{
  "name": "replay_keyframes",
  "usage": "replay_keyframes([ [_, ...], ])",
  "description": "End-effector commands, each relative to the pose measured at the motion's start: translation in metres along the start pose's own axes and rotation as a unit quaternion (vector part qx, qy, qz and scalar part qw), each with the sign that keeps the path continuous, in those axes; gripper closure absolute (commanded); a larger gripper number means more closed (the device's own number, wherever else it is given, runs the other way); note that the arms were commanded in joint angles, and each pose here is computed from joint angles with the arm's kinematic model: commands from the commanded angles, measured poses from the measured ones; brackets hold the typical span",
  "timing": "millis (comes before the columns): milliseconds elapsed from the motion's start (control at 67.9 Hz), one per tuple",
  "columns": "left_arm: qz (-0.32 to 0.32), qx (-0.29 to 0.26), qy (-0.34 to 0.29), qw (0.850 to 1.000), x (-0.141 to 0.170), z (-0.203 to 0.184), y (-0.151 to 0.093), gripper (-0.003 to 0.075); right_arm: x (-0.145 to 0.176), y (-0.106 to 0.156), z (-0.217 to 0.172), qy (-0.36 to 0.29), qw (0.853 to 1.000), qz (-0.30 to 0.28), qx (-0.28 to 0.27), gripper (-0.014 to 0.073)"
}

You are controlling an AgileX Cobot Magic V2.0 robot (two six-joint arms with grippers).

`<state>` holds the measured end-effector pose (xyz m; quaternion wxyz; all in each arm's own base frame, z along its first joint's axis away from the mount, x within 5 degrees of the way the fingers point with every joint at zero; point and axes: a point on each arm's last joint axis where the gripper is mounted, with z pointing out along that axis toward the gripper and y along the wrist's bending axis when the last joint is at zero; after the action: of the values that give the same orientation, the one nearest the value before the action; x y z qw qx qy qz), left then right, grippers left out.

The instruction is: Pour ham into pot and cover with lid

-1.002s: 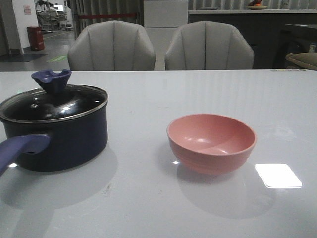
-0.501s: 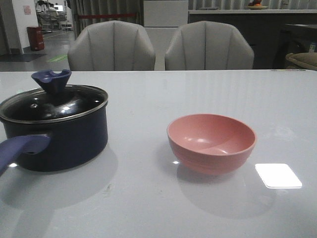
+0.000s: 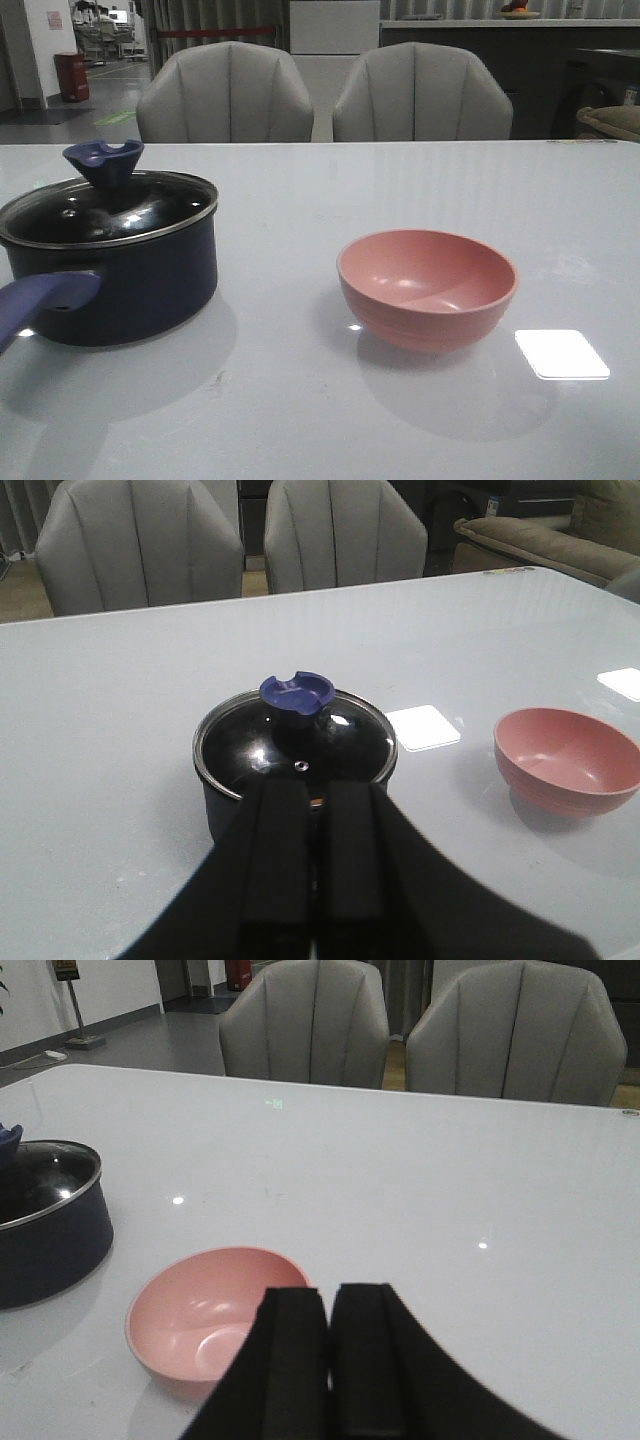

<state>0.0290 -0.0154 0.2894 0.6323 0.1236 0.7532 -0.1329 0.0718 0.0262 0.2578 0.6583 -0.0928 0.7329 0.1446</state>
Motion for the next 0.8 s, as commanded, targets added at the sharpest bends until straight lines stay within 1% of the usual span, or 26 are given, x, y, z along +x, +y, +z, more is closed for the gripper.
replay_keyframes([
  [0,-0.009,0.005,-0.05,0.999,-0.011,0.0,-0.001,0.0607,-0.016,-0.001,-0.001,-0.048,0.999,-0.005,0.009,0.0451],
  [44,0.012,-0.01,-0.044,0.999,-0.005,0.004,0.002,0.0607,-0.016,-0.001,-0.001,-0.048,0.999,-0.005,0.009,0.0451],
  [88,0.017,-0.021,-0.043,0.999,0.0,0.007,0.004,0.0607,-0.016,-0.001,-0.001,-0.048,0.999,-0.005,0.009,0.0451],
  [133,0.022,-0.039,-0.05,0.998,0.008,0.011,0.007,0.0607,-0.016,-0.001,-0.001,-0.048,0.999,-0.005,0.009,0.0451],
  [192,0.025,-0.062,-0.073,0.995,0.017,0.014,0.01,0.0607,-0.016,-0.001,-0.001,-0.048,0.999,-0.005,0.009,0.0451],
  [265,0.022,-0.093,-0.094,0.991,0.034,0.019,0.014,0.0607,-0.016,-0.001,-0.001,-0.048,0.999,-0.005,0.009,0.0451],
  [280,0.023,-0.093,-0.099,0.99,0.033,0.019,0.014,0.0607,-0.016,-0.001,-0.001,-0.048,0.999,-0.005,0.009,0.0451],
  [354,0.004,-0.118,-0.114,0.986,0.049,0.023,0.018,0.0607,-0.016,-0.001,-0.001,-0.048,0.999,-0.005,0.009,0.0451],
  [442,-0.011,-0.135,-0.122,0.983,0.063,0.028,0.021,0.0607,-0.016,-0.001,-0.001,-0.048,0.999,-0.005,0.009,0.0451],
  [619,-0.007,-0.14,-0.142,0.98,0.076,0.033,0.023,0.0607,-0.016,-0.001,-0.001,-0.048,0.999,-0.005,0.009,0.0451],
  [781,-0.005,-0.14,-0.16,0.977,0.073,0.032,0.023,0.0607,-0.016,-0.001,-0.001,-0.048,0.999,-0.005,0.009,0.0451],
])
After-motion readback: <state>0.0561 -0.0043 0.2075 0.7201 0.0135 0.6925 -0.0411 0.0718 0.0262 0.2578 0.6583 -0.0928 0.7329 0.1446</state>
